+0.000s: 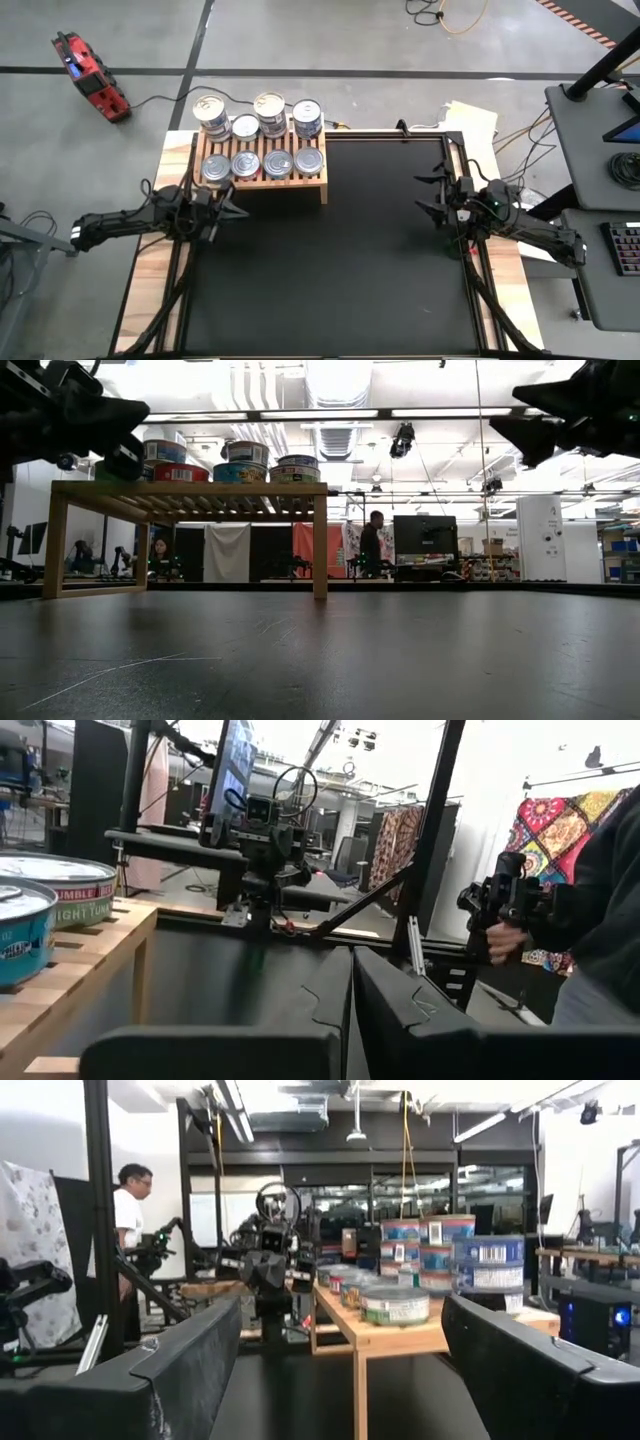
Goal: Stack canned seafood by type on shelf
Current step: Return to Home Position
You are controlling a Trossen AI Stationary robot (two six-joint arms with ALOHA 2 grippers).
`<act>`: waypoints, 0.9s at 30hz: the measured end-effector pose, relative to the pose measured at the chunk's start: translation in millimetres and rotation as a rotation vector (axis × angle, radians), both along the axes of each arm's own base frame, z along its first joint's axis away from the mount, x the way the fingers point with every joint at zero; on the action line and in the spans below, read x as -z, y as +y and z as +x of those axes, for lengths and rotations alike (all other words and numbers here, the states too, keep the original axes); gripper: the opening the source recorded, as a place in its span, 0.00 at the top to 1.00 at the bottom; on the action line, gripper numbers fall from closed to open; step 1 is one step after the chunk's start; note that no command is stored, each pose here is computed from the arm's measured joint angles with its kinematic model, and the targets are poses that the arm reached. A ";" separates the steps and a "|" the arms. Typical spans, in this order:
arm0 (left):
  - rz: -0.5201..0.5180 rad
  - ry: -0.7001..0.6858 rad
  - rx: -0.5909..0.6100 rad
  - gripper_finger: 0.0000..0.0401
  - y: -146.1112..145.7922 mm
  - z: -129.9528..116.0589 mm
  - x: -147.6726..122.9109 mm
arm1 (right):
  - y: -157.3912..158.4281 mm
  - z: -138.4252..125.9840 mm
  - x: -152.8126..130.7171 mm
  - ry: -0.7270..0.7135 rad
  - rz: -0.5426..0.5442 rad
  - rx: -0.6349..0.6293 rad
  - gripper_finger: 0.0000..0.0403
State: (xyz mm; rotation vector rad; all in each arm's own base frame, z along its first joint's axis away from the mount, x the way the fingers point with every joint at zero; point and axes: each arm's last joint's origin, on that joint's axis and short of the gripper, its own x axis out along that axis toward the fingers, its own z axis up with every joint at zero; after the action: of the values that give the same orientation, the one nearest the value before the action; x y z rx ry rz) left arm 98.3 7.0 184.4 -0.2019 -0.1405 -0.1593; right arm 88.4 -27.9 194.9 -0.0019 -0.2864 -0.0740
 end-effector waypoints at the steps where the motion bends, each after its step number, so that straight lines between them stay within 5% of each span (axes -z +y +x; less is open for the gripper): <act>1: -0.002 0.003 0.000 1.00 0.0 0.2 0.2 | -0.1 0.2 0.7 0.007 0.003 0.000 0.16; 27: -0.008 0.015 -0.001 1.00 0.2 1.1 1.2 | 6.1 1.4 2.4 0.020 -0.002 -0.065 0.26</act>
State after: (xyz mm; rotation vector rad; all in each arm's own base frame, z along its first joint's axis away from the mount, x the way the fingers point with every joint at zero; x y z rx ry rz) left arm 99.5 7.2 183.3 -0.2110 -0.1262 -0.1566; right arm 89.8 -21.8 192.4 0.0046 -0.2661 -0.0090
